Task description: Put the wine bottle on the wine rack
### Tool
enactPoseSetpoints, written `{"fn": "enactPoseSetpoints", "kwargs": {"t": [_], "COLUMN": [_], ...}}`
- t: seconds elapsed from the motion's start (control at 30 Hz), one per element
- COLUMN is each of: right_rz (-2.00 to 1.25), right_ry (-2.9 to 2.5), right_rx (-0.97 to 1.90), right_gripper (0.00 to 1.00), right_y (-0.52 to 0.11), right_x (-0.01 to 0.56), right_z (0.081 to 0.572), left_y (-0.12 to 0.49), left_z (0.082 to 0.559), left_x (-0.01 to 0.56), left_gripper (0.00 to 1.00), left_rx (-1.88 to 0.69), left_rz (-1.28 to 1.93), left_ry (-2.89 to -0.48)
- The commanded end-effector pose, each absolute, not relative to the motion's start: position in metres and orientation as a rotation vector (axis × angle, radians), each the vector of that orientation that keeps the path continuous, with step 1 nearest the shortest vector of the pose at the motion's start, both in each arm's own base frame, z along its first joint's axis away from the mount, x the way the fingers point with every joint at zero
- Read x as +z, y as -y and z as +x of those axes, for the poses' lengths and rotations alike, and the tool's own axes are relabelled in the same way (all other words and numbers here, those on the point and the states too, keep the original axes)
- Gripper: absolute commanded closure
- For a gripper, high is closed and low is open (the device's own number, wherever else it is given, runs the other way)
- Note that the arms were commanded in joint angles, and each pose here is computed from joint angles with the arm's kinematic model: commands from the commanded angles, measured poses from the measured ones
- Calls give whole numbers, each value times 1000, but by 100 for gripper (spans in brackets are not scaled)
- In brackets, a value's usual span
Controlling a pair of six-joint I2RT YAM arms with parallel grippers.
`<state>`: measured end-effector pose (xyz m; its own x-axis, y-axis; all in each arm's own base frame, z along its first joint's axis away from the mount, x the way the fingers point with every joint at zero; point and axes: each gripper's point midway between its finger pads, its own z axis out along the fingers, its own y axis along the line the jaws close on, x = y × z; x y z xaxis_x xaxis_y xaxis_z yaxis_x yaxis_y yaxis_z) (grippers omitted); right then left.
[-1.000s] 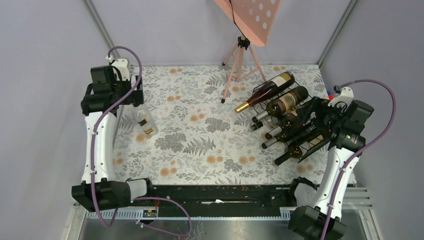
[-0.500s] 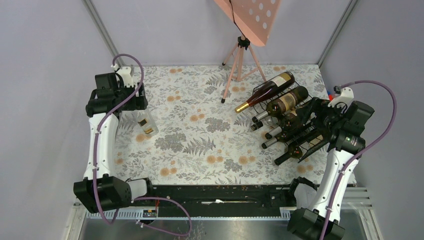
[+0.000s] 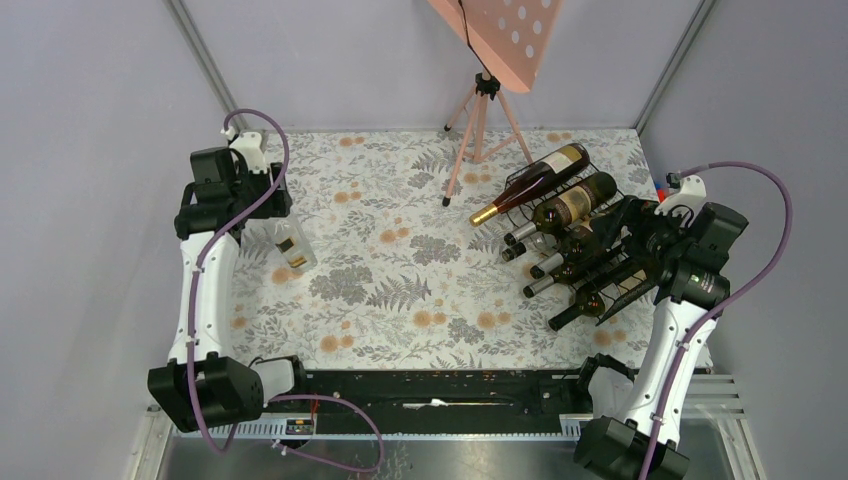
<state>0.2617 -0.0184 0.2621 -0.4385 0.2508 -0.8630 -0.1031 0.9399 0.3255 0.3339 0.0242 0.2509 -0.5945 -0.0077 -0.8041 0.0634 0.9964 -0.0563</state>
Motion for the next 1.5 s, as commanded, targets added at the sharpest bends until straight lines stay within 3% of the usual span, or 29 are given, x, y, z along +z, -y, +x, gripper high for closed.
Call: {"fn": "enactPoseSetpoints", "kwargs": {"t": [0.0, 0.7, 0.9, 1.03, 1.47], "right_rz": [69, 61, 61, 36, -117], "right_ry": [-1944, -1944, -1942, -1923, -1859], "right_rx": [396, 410, 412, 436, 611], "right_gripper": [0, 0, 0, 0, 0], "right_y": [18, 15, 15, 10, -28], "right_x": [272, 271, 272, 275, 302], "right_z": [264, 264, 264, 264, 255], "left_y": [-31, -29, -27, -14, 94], "left_z": [344, 344, 346, 346, 324], "left_x": [271, 255, 259, 269, 312], "left_gripper": [40, 58, 77, 100, 100], "left_rx": [-48, -68, -85, -162, -516], "left_rz": [45, 48, 57, 85, 390], "left_ry": [-2111, -2147, -2133, -2109, -2014]}}
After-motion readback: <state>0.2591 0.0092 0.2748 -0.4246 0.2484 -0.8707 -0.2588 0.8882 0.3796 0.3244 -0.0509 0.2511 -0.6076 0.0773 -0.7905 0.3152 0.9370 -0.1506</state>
